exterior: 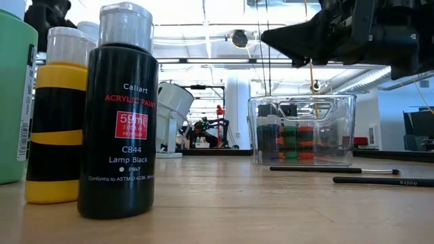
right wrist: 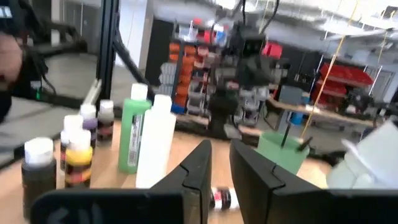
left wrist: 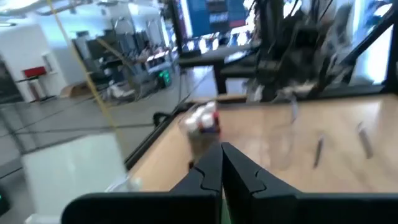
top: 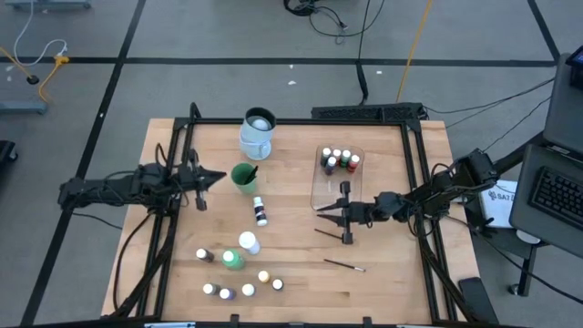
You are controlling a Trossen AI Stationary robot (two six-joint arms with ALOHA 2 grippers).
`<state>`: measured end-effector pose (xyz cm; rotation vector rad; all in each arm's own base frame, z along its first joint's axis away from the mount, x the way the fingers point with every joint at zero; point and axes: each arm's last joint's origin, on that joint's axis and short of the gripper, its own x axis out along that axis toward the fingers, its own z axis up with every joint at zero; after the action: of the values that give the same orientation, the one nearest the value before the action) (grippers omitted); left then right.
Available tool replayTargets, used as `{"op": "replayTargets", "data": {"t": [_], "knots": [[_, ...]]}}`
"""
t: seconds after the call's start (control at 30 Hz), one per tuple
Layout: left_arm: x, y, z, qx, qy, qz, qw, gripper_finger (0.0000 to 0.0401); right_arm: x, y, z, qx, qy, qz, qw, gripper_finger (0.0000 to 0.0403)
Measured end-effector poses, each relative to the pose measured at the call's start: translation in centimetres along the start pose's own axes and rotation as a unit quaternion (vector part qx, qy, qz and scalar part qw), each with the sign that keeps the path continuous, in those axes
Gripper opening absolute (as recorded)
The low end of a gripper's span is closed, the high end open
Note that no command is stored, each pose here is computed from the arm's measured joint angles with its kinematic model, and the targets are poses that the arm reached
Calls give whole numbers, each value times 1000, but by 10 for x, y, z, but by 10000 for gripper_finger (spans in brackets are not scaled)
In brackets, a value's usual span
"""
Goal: Pick & Place Paint Supplies
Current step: Put the bottom paint brush into the cup
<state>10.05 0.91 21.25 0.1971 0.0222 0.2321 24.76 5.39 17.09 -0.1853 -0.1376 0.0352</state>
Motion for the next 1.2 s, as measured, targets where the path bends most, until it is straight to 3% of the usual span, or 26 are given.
{"op": "replayTargets", "data": {"t": [0.17, 0.3, 0.43, 0.6, 0.8, 0.87, 1.03, 1.2], "knots": [[-2, 0, -2, 2, 11, 2, 1000, 2, 2, 2, 11, 33, -45, 4, 998, 50], [-3, 0, -7, 10, 35, 0, 999, 8, 14, 9, 22, 26, -29, -8, 999, 50], [-3, 0, -7, 22, 36, 7, 999, 7, 34, 18, 42, 1, 88, -56, 995, 50], [-2, 0, -6, 55, 28, 3, 998, 4, 54, 36, 98, 10, 236, -99, 967, 50], [-2, 0, -5, 31, 24, 2, 999, 20, 55, 63, 146, 55, 333, -104, 936, 50], [-2, -1, -7, 38, 35, -3, 999, 20, 55, 74, 155, 72, 337, -98, 934, 50], [-2, -1, -7, 41, 33, -2, 999, 12, 51, 96, 149, 77, 359, -82, 926, 56], [-2, -1, -7, 41, 32, -2, 999, 2, 41, 108, 133, 128, 398, -101, 903, 106]]}}
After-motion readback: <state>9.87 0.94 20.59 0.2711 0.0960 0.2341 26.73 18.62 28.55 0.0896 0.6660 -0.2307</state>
